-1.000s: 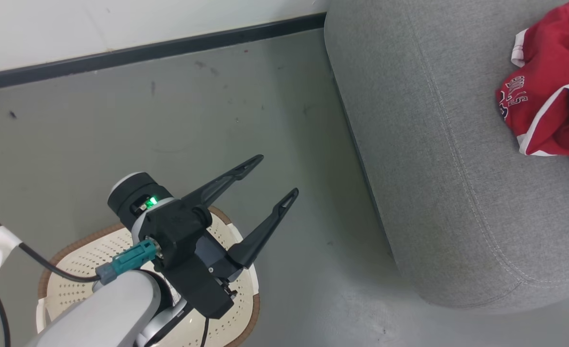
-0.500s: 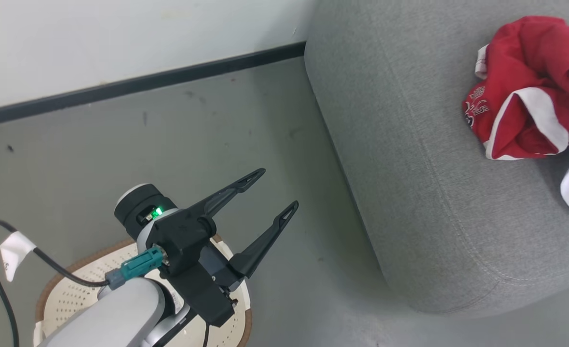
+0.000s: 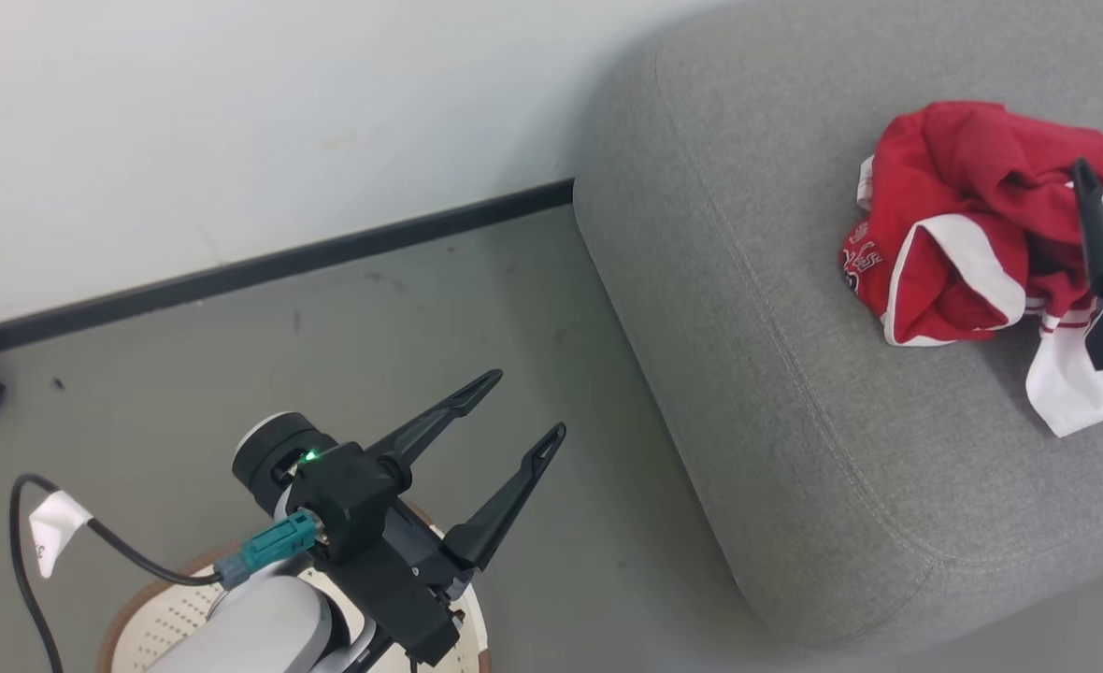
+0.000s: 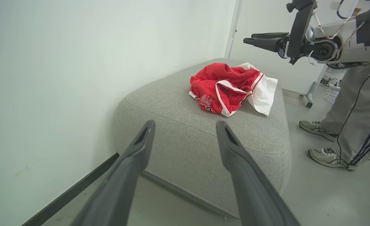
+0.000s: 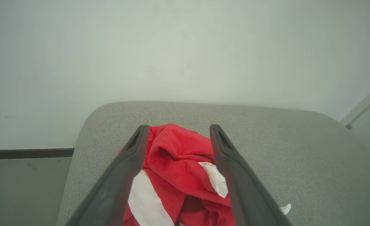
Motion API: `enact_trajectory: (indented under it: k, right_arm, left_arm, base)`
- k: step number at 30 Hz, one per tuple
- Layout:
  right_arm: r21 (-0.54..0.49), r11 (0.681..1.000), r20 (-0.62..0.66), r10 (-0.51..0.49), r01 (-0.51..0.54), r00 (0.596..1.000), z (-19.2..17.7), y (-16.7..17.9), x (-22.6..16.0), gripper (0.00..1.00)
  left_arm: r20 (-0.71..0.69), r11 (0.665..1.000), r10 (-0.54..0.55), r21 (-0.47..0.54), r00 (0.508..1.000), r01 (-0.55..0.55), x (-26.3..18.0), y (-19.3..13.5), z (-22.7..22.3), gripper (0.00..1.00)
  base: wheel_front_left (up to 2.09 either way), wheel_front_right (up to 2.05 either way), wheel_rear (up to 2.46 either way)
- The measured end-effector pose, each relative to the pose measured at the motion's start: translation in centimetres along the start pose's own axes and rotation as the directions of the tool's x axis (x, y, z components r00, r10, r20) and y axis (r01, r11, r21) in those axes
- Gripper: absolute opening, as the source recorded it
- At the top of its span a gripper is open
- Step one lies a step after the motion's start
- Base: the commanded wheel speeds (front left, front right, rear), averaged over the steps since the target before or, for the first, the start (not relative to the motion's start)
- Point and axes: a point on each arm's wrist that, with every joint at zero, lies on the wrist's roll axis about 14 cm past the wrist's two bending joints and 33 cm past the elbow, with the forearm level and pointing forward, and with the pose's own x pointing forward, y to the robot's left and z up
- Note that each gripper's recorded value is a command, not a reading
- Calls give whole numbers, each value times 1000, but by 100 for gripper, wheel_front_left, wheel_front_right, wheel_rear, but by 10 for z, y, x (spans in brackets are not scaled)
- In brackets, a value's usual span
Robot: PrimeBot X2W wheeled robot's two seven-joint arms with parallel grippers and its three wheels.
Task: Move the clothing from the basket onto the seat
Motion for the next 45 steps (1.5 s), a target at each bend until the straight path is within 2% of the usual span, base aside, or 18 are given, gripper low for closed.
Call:
enact_trajectory:
  k: [8, 12, 17, 22, 30, 35, 39, 42, 45]
  right_arm:
    - [76, 995, 163, 56, -69, 985, 36, 20, -21, 100]
    - [107, 989, 201, 81, -104, 976, 41, 34, -34, 100]
    - [144, 974, 240, 139, -177, 961, 42, 63, -49, 100]
    - [191, 943, 283, 212, -272, 935, 46, 102, -65, 100]
    - [278, 884, 325, 283, -377, 902, 49, 151, -84, 100]
    - [334, 857, 301, 297, -392, 906, 35, 169, -95, 100]
    - [365, 831, 303, 320, -420, 897, 32, 190, -105, 100]
    - [374, 822, 316, 322, -429, 892, 36, 198, -108, 100]
    - [390, 819, 301, 320, -422, 899, 28, 201, -113, 100]
  left_arm:
    - [22, 996, 91, 11, 996, -91, -13, 4, 16, 100]
    - [34, 987, 157, 16, 987, -158, -27, 12, 23, 100]
    - [37, 963, 268, 13, 963, -269, -52, 24, 27, 100]
    - [41, 929, 370, -11, 928, -369, -80, 34, 29, 100]
    - [36, 840, 542, -31, 839, -542, -135, 52, 24, 100]
    - [18, 788, 615, -48, 789, -613, -159, 55, 15, 100]
    - [-2, 718, 693, -86, 721, -691, -189, 63, 7, 100]
    - [-22, 641, 763, -103, 646, -760, -218, 73, -1, 100]
    - [-41, 609, 787, -112, 616, -785, -231, 74, -8, 100]
  base:
    - [0, 0, 0]
    - [0, 0, 0]
    - [0, 0, 0]
    - [0, 0, 0]
    - [0, 0, 0]
    - [0, 0, 0]
    - [0, 0, 0]
    - [0, 0, 0]
    - [0, 0, 0]
